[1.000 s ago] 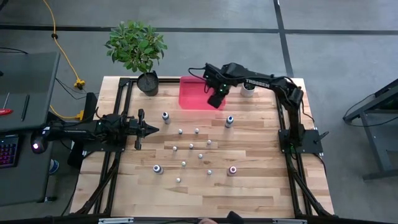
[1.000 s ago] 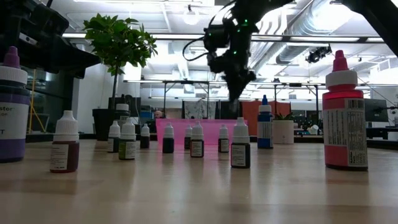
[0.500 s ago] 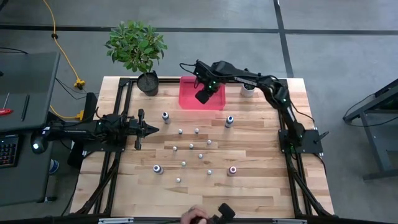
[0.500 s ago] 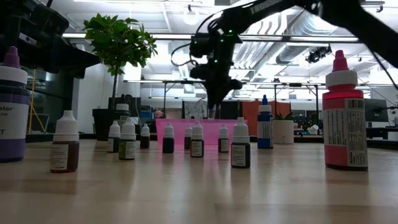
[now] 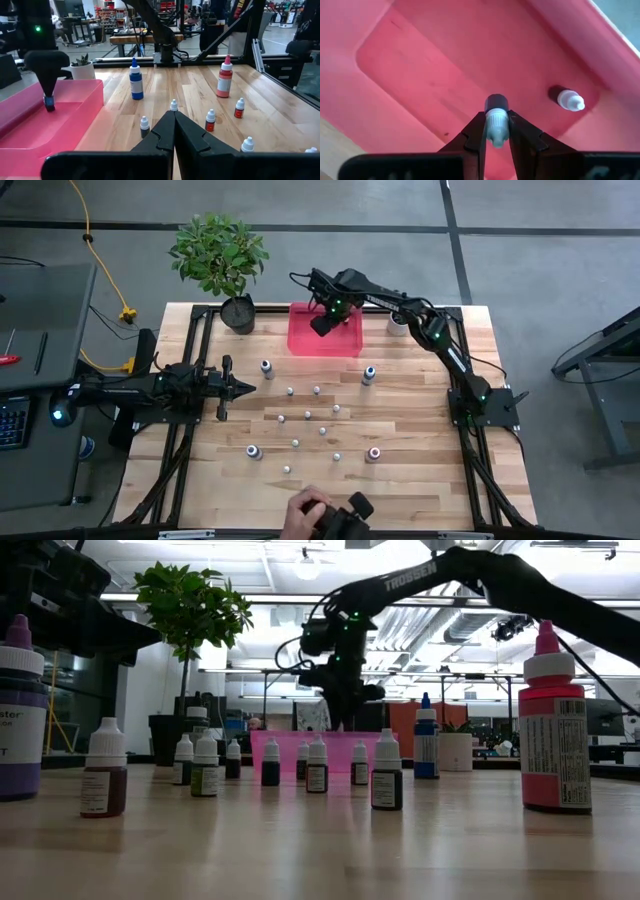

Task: Pick & Place food coloring
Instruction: Put the small blue food coloring bottle into the red bin

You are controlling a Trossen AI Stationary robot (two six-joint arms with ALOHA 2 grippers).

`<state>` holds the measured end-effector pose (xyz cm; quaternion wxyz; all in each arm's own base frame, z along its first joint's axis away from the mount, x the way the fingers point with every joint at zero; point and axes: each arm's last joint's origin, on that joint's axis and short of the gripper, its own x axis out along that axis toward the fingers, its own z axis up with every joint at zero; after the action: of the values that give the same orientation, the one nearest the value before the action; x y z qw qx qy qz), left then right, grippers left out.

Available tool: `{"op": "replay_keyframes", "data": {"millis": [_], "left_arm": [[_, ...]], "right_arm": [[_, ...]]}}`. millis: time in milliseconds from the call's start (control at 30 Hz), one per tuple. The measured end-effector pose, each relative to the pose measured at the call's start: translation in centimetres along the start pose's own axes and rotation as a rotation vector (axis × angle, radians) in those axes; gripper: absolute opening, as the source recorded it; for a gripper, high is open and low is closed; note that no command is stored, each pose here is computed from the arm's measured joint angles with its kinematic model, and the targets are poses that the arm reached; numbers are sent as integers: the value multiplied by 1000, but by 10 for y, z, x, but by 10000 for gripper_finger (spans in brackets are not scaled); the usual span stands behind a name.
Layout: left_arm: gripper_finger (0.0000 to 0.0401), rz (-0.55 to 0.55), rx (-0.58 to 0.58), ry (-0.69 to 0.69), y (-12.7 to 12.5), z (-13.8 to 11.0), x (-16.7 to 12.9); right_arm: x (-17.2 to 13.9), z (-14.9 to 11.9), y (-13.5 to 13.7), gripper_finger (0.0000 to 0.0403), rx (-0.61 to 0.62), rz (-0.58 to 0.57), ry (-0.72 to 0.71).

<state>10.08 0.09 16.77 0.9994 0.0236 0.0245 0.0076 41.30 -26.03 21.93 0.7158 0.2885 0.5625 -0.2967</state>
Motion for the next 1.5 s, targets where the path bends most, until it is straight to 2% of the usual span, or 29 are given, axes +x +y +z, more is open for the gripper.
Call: {"op": "replay_keyframes", "data": {"millis": [267, 567, 967, 1167, 1500], "left_arm": [[0, 0, 0, 0, 0, 0, 0], [0, 0, 0, 0, 0, 0, 0], [0, 0, 0, 0, 0, 0, 0], [0, 0, 0, 0, 0, 0, 0], [0, 0, 0, 0, 0, 0, 0]], "right_arm": [[3, 5, -20, 61, 82, -22, 1], [2, 13, -28, 60, 146, 30, -36], [6, 17, -31, 61, 181, 57, -55], [22, 16, -31, 61, 194, 64, -14], [24, 14, -40, 62, 209, 18, 15]]}}
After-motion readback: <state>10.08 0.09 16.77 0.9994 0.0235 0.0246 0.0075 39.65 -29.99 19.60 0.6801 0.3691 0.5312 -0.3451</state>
